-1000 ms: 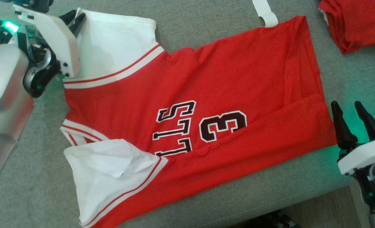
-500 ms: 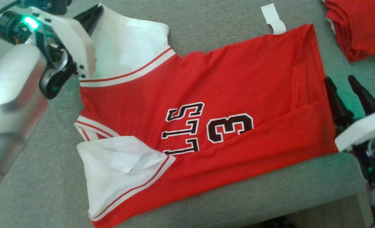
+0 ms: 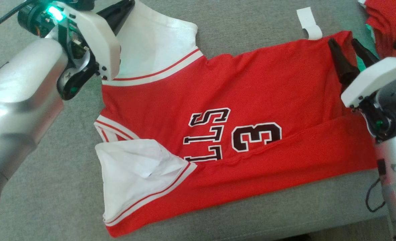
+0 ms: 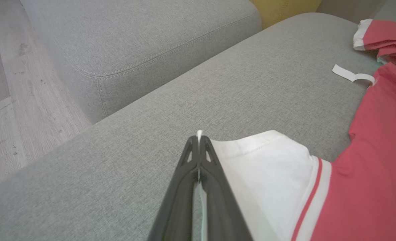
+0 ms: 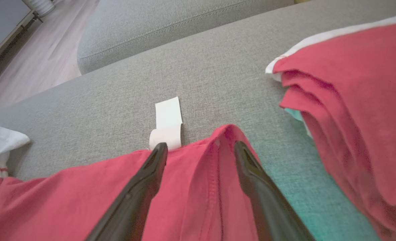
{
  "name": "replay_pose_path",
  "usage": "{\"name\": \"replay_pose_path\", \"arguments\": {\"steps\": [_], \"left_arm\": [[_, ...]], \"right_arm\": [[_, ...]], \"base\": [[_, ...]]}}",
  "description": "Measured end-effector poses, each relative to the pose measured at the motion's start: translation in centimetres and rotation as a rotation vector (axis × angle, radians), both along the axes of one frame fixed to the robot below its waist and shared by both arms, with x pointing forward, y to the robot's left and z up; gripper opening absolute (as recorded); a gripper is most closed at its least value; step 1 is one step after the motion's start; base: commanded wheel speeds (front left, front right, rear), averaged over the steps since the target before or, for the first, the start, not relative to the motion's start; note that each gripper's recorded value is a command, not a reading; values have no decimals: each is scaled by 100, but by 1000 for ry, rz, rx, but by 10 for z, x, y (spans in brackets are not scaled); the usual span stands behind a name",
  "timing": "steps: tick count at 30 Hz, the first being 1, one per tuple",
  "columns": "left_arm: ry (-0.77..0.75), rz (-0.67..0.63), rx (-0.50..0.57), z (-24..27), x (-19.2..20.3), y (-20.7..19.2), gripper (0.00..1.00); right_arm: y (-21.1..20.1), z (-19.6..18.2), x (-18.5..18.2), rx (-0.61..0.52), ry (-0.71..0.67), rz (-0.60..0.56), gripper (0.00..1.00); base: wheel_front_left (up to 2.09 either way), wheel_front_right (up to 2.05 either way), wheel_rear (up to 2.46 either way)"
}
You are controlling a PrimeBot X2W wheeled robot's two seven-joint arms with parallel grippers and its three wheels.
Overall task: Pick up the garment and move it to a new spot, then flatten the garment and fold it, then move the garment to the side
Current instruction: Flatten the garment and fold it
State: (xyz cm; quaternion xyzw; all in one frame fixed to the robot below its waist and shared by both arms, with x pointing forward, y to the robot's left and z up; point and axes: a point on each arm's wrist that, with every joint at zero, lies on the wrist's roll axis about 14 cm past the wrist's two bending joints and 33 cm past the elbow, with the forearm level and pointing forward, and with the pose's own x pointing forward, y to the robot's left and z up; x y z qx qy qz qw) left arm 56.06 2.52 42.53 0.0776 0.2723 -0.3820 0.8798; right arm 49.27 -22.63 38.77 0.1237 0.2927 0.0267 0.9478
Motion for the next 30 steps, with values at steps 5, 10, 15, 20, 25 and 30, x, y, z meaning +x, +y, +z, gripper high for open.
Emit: {"name": "replay_pose_path", "arguments": {"steps": [5,10,15,20,25,30], "left_arm": [[-6,0,-1,0,-1,4,0],[-6,6,21,-3,-1,11,0],[-33,10,26,-1,2,16,0],[-169,37,23,20,21,31,0],[-292,79,-7,50,38,43,0],[-376,98,-53,79,40,48,0]], "right_arm": [[1,-12,6,-10,34,-3,100],[1,-16,13,-20,30,-3,26],[0,-10,25,-29,-7,-12,0],[-2,6,38,0,-67,-38,0],[-12,31,49,29,-145,-75,0],[-21,48,53,34,-194,-91,0]], "base": [[0,0,0],[0,0,0],[0,0,0],[0,0,0],[0,0,0],[0,0,0]]}}
